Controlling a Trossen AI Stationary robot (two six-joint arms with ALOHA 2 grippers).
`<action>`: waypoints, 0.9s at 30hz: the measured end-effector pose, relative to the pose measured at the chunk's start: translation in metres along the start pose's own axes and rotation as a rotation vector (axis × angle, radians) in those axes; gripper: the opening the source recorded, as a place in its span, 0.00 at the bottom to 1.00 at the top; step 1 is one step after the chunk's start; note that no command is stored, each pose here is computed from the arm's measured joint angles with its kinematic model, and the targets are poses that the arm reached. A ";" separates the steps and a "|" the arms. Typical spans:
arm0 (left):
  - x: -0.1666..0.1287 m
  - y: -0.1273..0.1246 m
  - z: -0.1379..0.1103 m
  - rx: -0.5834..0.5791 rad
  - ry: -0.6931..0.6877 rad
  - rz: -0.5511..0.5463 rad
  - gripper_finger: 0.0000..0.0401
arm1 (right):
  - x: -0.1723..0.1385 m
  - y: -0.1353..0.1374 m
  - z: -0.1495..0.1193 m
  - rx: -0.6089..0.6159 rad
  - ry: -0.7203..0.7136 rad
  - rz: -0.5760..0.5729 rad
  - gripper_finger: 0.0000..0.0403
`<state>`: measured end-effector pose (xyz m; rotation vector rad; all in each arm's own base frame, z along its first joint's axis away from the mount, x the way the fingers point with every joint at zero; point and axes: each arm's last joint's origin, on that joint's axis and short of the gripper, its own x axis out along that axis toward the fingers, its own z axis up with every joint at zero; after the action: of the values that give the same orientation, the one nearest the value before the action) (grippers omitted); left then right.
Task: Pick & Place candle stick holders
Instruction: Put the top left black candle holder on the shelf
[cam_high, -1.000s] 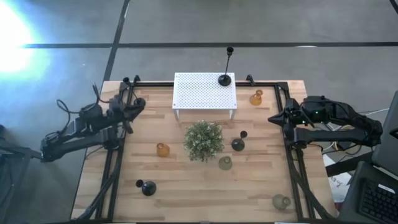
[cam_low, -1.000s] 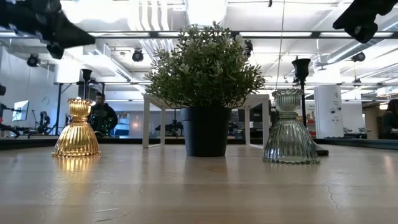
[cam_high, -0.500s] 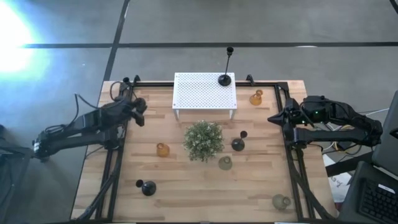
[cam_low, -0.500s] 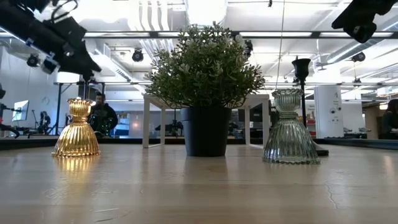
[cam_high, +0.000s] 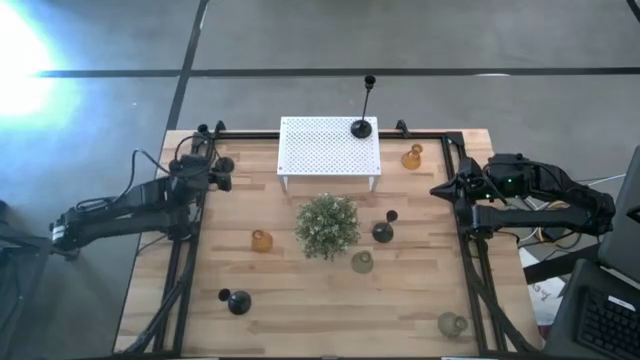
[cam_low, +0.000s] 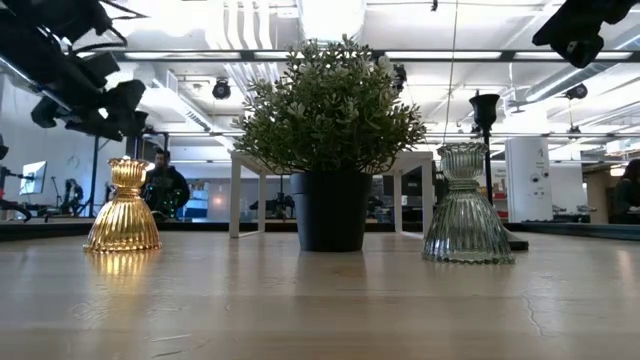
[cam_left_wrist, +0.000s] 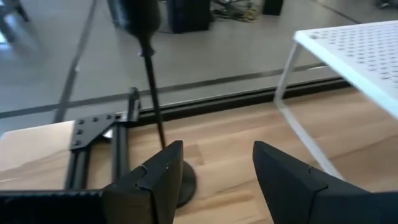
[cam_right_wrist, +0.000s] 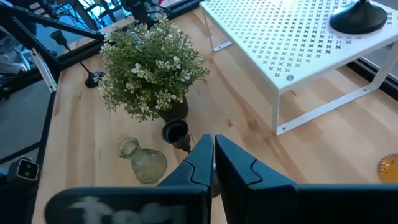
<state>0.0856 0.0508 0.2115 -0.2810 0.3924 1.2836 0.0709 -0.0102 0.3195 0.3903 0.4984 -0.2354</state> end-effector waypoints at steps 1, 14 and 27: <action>0.001 0.000 -0.001 0.006 -0.002 0.015 0.50 | 0.000 0.000 0.001 0.000 -0.006 0.002 0.03; 0.020 -0.011 -0.019 0.056 -0.081 0.120 0.50 | 0.000 0.001 0.004 -0.015 -0.038 0.014 0.03; 0.029 -0.008 -0.020 0.016 -0.171 0.234 0.50 | 0.000 0.002 0.006 -0.035 -0.065 0.023 0.03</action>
<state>0.0973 0.0661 0.1810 -0.1118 0.2950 1.5213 0.0741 -0.0107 0.3254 0.3526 0.4331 -0.2165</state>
